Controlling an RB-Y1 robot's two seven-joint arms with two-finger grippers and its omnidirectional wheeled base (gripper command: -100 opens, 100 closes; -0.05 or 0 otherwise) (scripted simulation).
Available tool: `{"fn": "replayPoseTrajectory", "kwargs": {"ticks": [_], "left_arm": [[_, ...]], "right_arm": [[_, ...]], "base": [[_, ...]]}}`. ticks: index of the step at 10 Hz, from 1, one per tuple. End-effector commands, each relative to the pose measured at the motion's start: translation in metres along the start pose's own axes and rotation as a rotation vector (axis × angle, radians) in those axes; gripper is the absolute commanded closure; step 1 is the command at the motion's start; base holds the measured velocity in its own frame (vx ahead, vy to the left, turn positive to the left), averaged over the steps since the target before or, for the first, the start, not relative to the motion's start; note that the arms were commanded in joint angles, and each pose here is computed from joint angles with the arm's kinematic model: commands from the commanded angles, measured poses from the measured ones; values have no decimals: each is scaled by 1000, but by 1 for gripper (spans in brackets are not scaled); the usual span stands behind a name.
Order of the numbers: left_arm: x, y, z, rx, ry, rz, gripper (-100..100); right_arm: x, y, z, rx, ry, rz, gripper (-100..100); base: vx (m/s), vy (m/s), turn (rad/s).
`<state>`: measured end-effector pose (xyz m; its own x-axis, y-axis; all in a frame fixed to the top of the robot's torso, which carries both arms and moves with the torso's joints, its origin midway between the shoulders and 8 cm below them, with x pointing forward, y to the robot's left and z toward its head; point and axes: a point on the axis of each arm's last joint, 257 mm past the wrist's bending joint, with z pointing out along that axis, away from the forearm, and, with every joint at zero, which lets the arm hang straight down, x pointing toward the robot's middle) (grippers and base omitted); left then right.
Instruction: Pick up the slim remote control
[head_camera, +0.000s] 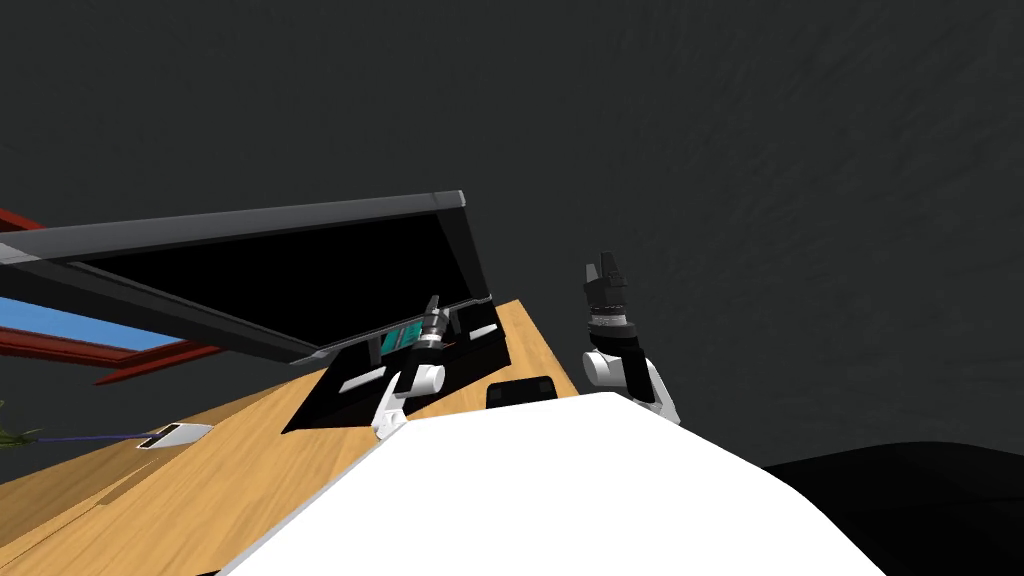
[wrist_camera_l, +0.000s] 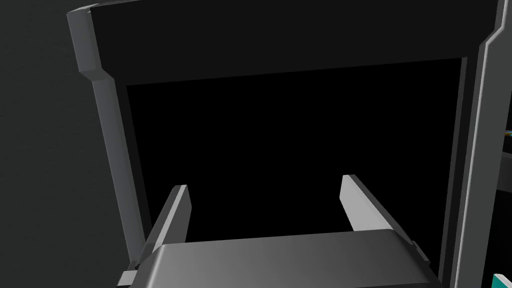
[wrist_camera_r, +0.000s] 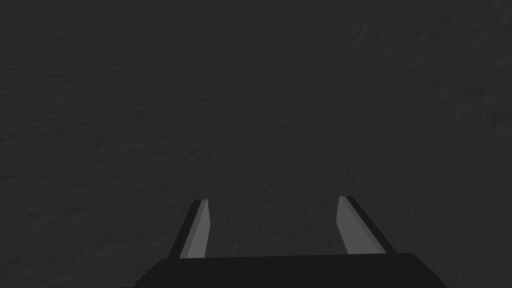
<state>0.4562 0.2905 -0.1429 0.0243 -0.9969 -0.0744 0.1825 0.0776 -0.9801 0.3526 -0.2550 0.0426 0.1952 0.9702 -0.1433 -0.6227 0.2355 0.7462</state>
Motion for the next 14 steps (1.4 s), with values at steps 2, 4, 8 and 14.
{"fn": "replayPoseTrajectory", "kwargs": {"ticks": [2,4,8,14], "left_arm": [[-6,36,7,-103,-9,-21,-100],[-13,65,8,-177,-21,-35,-100],[-30,117,7,-333,-54,-63,-100],[-57,194,-16,-553,-115,-97,-100]], "right_arm": [[0,0,0,0,0,0,0],[0,0,0,0,0,0,0],[0,0,0,0,0,0,0],[0,0,0,0,0,0,0]], "base": [[-3,3,-141],[-3,2,-141],[-1,0,-152],[2,-1,-115]]}}
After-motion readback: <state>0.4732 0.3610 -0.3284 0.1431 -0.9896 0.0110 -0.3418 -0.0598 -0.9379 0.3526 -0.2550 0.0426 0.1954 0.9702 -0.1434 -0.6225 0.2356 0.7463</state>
